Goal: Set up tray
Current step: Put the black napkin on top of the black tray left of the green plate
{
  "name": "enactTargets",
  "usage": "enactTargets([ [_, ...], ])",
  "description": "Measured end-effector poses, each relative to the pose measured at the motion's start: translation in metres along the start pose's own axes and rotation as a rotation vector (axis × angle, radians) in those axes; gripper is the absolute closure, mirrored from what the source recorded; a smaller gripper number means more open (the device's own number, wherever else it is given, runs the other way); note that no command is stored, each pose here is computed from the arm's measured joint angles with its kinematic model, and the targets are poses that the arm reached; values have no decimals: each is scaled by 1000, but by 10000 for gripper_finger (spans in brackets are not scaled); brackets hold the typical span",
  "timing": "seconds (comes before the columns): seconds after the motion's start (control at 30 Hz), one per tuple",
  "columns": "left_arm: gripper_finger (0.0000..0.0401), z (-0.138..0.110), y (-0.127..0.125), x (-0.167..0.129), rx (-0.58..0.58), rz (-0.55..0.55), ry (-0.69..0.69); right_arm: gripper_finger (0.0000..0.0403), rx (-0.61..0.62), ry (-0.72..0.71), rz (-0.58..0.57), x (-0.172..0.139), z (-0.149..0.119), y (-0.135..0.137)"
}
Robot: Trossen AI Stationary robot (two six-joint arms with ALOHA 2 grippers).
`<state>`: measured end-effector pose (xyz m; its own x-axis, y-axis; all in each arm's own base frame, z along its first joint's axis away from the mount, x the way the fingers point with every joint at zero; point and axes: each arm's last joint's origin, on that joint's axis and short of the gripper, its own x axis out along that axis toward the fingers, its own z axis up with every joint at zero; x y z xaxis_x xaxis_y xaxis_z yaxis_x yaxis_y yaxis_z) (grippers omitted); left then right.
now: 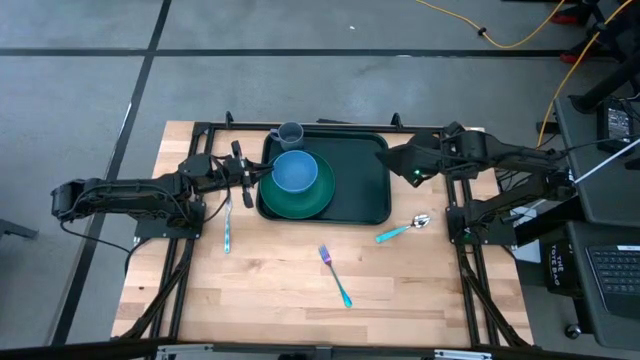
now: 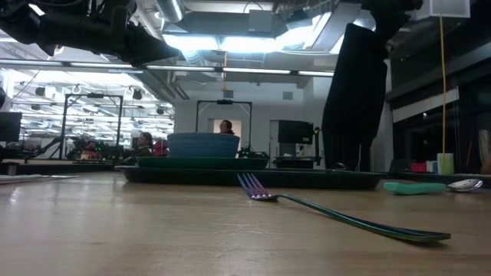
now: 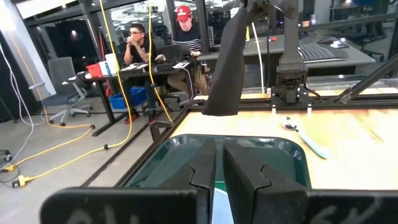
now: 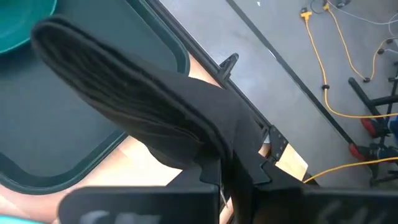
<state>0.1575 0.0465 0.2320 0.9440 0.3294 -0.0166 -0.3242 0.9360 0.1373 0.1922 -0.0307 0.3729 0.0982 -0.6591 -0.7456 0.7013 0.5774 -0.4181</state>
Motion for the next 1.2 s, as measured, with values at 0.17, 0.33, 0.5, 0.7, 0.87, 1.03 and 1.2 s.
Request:
enactTargets([
  [0.17,381,0,0,0,0,0,0,391,-31,-26,11,3,3,5],
  [0.33,381,0,0,0,-1,0,0,391,-97,-77,39,7,14,18],
  [0.5,381,0,0,0,-1,0,0,391,-138,-105,47,18,27,34],
  [0.7,382,0,0,0,-1,0,0,391,-214,-69,2,44,43,47],
  [0.87,380,0,0,0,-1,0,0,391,-278,-83,-59,67,59,52],
  [1.03,377,0,0,0,-1,0,1,391,-365,-127,-87,90,79,56],
  [1.2,378,0,0,0,-2,0,0,391,-476,-70,-124,121,88,62],
])
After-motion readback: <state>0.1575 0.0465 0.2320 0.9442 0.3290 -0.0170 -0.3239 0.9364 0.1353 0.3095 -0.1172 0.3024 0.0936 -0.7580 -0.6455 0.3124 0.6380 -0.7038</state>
